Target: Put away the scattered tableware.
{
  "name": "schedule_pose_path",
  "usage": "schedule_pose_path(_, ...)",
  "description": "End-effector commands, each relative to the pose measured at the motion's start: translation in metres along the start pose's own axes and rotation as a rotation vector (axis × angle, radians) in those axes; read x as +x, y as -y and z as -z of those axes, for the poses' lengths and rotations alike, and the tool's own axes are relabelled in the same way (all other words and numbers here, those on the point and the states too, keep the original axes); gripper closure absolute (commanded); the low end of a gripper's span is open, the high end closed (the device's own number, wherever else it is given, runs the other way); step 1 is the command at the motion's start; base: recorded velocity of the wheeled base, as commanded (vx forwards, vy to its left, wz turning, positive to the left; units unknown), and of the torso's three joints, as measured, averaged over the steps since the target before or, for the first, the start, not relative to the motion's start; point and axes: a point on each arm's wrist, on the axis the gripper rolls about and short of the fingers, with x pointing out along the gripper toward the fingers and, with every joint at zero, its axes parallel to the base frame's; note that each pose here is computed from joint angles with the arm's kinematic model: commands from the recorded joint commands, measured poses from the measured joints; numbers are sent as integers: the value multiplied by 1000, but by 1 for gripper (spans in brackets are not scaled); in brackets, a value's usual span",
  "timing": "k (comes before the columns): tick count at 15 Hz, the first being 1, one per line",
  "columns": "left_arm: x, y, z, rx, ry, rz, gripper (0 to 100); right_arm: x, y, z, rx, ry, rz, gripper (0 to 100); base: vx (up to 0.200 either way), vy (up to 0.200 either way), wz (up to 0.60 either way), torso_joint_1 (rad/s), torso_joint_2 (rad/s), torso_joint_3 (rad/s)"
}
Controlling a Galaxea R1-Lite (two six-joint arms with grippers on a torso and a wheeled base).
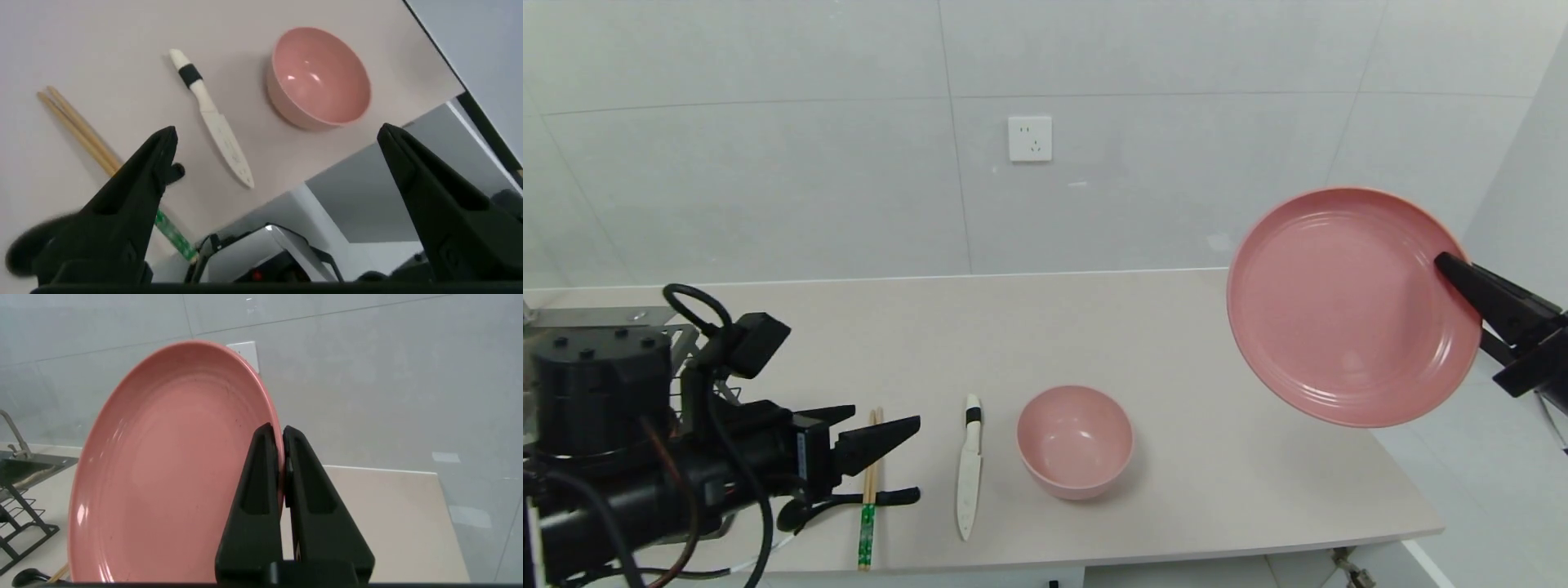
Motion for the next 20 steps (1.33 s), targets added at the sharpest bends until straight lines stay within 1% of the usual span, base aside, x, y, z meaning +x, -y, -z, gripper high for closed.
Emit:
schedule_pose_path(1, 46, 2, 5, 5, -87, -13, 0, 0, 0, 1, 2, -4, -2, 100, 0, 0, 0, 0, 0, 0)
schedule_pose_path(4, 72, 13, -7, -8, -70, 0, 0, 1, 0, 1, 3, -7, -4, 100, 0, 0, 0, 0, 0, 0)
schedule_pose_path(6, 86, 14, -4, -3, -90, -5, 0, 1, 0, 1, 3, -7, -4, 100, 0, 0, 0, 0, 0, 0)
schedule_pose_path(8, 99, 13, 4, 0, -110, 2, 0, 1, 0, 3, 6, -13, -4, 100, 0, 0, 0, 0, 0, 0)
schedule_pose_path(12, 118, 8, 15, -2, -121, 8, 0, 2, 1, 7, 12, -29, 2, 100, 0, 0, 0, 0, 0, 0)
schedule_pose_path(14, 134, 3, 26, -3, -126, 9, 0, 3, 2, 8, 15, -38, 2, 100, 0, 0, 0, 0, 0, 0)
schedule_pose_path(16, 148, 0, 37, 0, -137, 15, 0, 4, 2, 10, 16, -45, 4, 100, 0, 0, 0, 0, 0, 0)
schedule_pose_path(17, 156, -2, 44, 2, -136, 20, 0, 3, 3, 10, 16, -46, 6, 100, 0, 0, 0, 0, 0, 0)
schedule_pose_path(18, 164, -3, 50, 6, -124, 30, 0, 3, 2, 10, 14, -44, 5, 100, 0, 0, 0, 0, 0, 0)
schedule_pose_path(20, 171, -4, 54, 1, -93, 41, 0, 3, 2, 9, 13, -42, 5, 100, 0, 0, 0, 0, 0, 0)
